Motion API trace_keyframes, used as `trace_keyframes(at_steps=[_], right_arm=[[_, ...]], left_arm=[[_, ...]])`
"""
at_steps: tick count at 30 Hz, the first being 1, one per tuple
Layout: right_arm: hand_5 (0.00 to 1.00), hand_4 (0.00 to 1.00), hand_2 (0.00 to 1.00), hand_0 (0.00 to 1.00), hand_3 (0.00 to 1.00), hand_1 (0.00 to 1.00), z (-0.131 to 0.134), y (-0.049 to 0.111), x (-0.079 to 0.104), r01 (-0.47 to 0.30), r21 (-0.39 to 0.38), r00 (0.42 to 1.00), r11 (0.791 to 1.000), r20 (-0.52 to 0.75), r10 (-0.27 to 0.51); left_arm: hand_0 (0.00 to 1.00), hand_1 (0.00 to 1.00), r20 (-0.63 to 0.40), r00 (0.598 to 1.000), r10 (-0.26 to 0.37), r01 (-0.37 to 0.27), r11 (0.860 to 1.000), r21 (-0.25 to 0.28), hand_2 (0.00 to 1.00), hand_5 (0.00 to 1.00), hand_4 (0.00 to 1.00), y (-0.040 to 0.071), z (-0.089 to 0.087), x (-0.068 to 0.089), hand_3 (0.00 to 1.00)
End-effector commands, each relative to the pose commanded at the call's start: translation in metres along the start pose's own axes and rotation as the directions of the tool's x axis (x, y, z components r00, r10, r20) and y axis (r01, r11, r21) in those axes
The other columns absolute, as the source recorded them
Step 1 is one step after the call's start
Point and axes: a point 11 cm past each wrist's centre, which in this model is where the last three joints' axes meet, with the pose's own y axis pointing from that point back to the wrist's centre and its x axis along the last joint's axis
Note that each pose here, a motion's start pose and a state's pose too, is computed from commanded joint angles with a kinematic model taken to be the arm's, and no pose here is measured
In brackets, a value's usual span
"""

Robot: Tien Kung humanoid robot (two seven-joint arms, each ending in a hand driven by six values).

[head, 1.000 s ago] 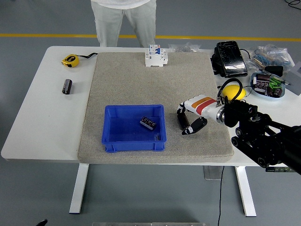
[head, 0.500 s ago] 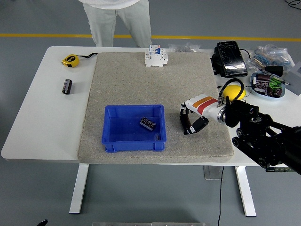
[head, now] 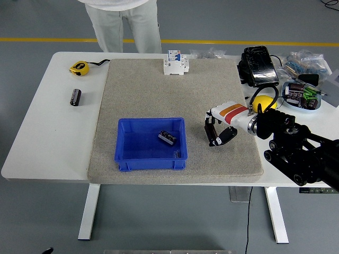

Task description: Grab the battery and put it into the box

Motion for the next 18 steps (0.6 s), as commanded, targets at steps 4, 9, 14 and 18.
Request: trace_keyframes(at_steps=[4,9,14,18], right_arm=[[0.270,0.875,0.484,0.364,0.505,0.452,0.001,0.000,0.013,-0.028,-0.004,1.000,1.000,-0.001,0.028],[0.261,0.862,0.485,0.377,0.506,0.451,-0.010,-0.003,0.033,-0.064,0.020,0.998,0.998,-0.020,0.065],[0.246,0.848,0.485,0.386,0.506,0.454,-0.036,-0.003,0.048,-0.110,0.095,0.993,0.989,-0.029,0.113],[0.246,0.848,0.485,0.386,0.506,0.454,-0.063,-0.002,0.054,-0.131,0.168,0.990,0.977,-0.025,0.137]], left_arm=[[0.692,0.651,-0.001,1.000,0.001,-0.001,1.000,0.002,0.757,0.529,0.700,0.000,-0.001,0.000,0.689],[0.691,0.651,0.000,1.000,0.002,-0.002,1.000,0.004,0.757,0.529,0.700,0.000,-0.002,0.001,0.690],[0.691,0.651,0.000,1.000,0.004,-0.004,1.000,0.007,0.757,0.529,0.699,0.000,-0.004,0.002,0.689],[0.691,0.651,0.001,1.000,0.004,-0.004,1.000,0.011,0.757,0.529,0.699,-0.001,-0.005,0.002,0.689]])
